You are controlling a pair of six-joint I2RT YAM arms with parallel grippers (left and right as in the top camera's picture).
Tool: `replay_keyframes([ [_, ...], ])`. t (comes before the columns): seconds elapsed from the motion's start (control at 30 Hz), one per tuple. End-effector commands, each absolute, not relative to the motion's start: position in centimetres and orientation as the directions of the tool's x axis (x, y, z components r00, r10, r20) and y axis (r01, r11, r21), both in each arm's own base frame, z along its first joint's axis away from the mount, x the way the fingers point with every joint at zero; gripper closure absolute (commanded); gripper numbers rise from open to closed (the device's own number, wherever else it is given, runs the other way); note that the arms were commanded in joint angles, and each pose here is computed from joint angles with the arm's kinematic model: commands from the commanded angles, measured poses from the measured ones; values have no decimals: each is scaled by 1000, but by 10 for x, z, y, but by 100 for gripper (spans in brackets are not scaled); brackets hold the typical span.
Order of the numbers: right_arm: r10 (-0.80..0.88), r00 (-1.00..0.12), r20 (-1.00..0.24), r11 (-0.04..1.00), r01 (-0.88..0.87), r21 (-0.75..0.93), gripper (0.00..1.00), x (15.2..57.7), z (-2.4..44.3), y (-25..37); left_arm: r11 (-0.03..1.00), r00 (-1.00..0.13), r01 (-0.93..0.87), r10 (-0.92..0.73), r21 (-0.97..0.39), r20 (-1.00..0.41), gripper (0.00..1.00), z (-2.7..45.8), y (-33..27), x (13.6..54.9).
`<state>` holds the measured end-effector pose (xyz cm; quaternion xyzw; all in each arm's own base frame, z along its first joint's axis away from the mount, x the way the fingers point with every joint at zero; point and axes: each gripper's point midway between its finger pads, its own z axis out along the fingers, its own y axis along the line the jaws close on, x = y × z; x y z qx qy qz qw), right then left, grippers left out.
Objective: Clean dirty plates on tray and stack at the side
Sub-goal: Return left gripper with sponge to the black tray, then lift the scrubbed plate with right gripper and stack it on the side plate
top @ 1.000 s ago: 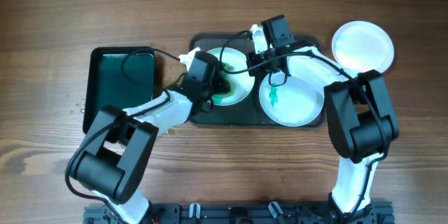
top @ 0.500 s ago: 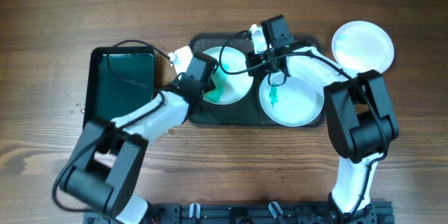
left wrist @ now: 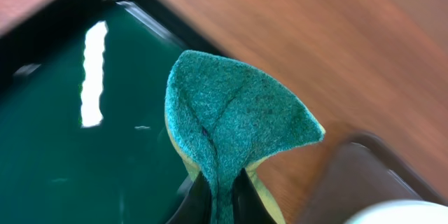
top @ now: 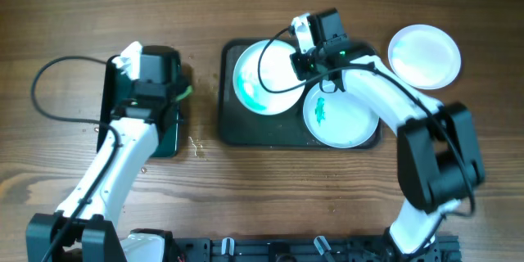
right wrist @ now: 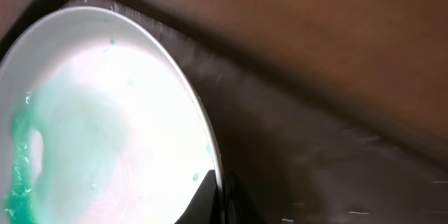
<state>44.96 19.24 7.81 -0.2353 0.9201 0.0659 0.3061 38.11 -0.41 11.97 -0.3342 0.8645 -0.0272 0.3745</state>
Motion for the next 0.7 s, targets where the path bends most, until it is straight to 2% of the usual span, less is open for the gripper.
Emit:
replay_keyframes([
  [0.0,-598,-543,-590,801,-442,-404,96,454,135,181,712,-466,-657,-643,-250,-608,96,112,42,366],
  [0.13,-784,-426,-452,603,-352,-716,96,452,178,186,665,-442,-712,-674,-225,-592,96,107,66,355],
  [0.27,-894,-371,-251,348,-222,-911,96,447,222,196,648,-433,-730,-684,-217,-587,96,106,74,352],
  [0.4,-949,-315,-30,94,-190,-977,96,436,251,217,649,-434,-730,-684,-217,-587,96,106,74,352],
  [0.47,-951,-303,54,3,-185,-983,96,431,260,224,649,-434,-730,-684,-217,-587,96,106,74,352],
  [0.57,-943,-302,137,-91,-159,-983,96,423,275,233,649,-434,-730,-684,-217,-586,96,105,74,352],
  [0.67,-934,-309,181,-142,-144,-979,96,420,285,236,649,-434,-730,-684,-217,-586,96,105,74,352],
])
